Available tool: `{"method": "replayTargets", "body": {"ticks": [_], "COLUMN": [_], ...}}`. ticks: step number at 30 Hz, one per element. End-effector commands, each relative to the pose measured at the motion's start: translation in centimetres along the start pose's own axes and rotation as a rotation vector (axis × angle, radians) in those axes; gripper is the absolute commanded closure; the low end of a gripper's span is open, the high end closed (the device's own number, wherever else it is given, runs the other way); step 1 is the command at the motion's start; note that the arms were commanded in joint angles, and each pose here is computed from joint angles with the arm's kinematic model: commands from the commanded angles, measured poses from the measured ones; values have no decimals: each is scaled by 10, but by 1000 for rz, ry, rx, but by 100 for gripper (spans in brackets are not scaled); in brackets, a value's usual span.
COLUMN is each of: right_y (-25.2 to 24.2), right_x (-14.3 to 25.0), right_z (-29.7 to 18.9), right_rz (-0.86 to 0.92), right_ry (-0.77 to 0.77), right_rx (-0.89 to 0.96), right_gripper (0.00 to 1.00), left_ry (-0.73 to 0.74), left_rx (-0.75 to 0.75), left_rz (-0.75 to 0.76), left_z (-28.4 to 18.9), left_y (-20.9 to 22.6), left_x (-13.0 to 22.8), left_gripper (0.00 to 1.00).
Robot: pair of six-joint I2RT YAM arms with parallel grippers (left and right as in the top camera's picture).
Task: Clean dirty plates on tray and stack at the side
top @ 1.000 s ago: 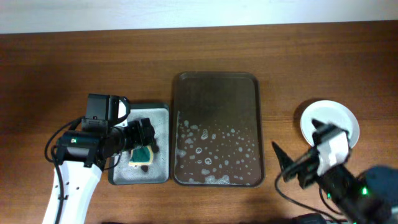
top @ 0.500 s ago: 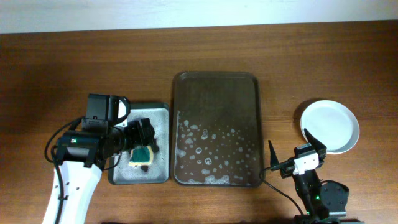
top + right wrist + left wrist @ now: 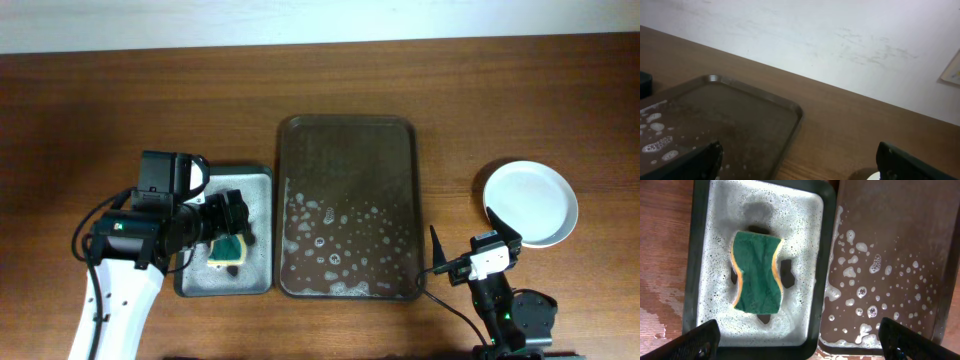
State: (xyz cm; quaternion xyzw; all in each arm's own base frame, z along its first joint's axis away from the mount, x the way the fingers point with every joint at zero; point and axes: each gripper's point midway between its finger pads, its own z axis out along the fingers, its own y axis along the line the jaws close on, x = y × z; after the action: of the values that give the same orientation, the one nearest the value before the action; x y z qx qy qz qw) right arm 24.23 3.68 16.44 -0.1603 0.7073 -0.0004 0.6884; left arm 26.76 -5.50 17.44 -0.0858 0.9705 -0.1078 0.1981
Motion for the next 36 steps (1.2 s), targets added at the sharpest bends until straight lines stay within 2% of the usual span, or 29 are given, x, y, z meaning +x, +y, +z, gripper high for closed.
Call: {"method": "replayTargets", "body": {"ticks": [1, 2, 4, 6, 8, 12, 16, 23, 29, 32, 36], "right_y": [-1, -1, -1, -1, -1, -1, -1, -1, -1, -1, -1], "right_x": [3, 3, 3, 3, 3, 3, 3, 3, 3, 3, 3], "right_z": [0, 0, 0, 0, 0, 0, 0, 0, 0, 0, 0], "right_rz": [12, 12, 12, 12, 12, 12, 12, 12, 12, 12, 12], "right_ry": [3, 3, 3, 3, 3, 3, 3, 3, 3, 3, 3], "right_rx": [8, 8, 8, 8, 8, 8, 8, 8, 8, 8, 8], "right_gripper": [1, 1, 1, 1, 1, 1, 1, 1, 1, 1, 1], "left_ry": [-99, -155, -366, -589, -730, -973, -1123, -1220, -1170, -1067, -1057], "left_rx": [43, 16, 16, 105, 143, 134, 152, 168, 163, 151, 147], "left_rz": [28, 30, 76, 272, 382, 458, 471, 481, 477, 468, 466], "left_z": [-33, -43, -74, -101, -114, -107, -87, -40, -23, -1, 1], "left_y": [-6, 0, 2, -18, -25, -14, -5, 3, 7, 13, 14], "left_x": [4, 2, -17, -31, -30, -12, 7, 14, 18, 27, 28], "left_gripper": [0, 1, 0, 1, 0, 1, 0, 1, 1, 1, 1]}}
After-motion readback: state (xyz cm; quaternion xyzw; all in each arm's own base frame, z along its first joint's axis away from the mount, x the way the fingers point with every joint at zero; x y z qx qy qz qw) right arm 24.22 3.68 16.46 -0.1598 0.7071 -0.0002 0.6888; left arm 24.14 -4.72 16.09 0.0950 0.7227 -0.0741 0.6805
